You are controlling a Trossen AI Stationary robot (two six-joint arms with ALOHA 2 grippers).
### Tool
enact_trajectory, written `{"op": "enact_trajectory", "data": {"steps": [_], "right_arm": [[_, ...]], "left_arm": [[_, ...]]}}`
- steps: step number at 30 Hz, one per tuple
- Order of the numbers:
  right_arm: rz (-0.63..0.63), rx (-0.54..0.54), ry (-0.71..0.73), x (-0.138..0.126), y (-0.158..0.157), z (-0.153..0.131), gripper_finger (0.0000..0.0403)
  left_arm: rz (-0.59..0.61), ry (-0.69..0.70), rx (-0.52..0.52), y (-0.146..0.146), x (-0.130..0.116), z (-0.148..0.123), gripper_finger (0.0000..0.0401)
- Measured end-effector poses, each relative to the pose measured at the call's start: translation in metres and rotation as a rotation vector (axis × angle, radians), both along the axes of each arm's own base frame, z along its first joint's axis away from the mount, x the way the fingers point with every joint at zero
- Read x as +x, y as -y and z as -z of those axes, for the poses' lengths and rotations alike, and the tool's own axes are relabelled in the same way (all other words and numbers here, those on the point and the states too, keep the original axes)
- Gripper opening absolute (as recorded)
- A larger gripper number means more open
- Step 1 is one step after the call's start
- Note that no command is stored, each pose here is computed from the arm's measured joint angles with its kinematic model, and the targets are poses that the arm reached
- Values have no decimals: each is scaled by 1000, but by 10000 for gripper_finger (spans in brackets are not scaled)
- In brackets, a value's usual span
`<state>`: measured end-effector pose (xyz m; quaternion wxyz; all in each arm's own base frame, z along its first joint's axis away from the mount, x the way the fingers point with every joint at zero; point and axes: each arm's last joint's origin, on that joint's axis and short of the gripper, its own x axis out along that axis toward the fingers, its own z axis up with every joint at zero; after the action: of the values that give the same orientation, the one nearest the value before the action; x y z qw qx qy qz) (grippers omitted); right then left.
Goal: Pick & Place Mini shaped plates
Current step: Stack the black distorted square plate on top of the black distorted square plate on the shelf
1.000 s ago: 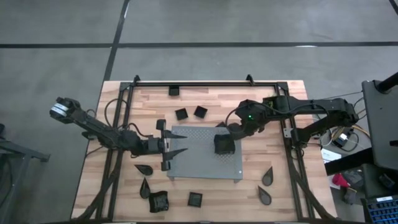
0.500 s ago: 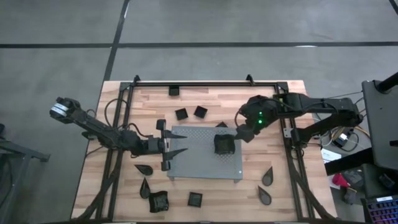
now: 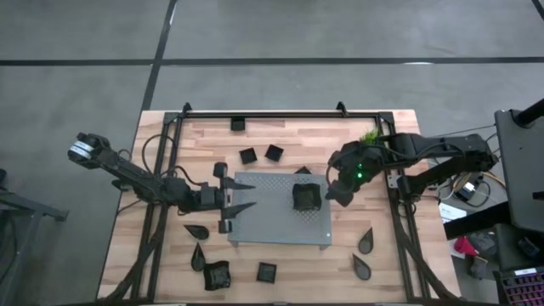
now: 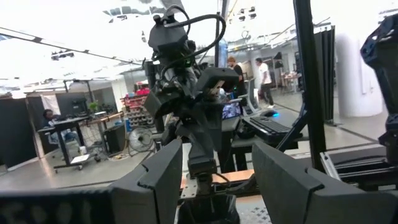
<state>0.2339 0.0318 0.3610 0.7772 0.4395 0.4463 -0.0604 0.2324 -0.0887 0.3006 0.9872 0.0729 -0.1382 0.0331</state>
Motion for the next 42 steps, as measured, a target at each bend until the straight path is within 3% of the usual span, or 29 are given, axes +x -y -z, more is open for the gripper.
{"op": "enact_trajectory", "data": {"steps": [42], "right_arm": [[-6, -1, -15, 4, -2, 4, 82]], "left_arm": [[14, 10, -30, 0, -1, -1, 190]]}}
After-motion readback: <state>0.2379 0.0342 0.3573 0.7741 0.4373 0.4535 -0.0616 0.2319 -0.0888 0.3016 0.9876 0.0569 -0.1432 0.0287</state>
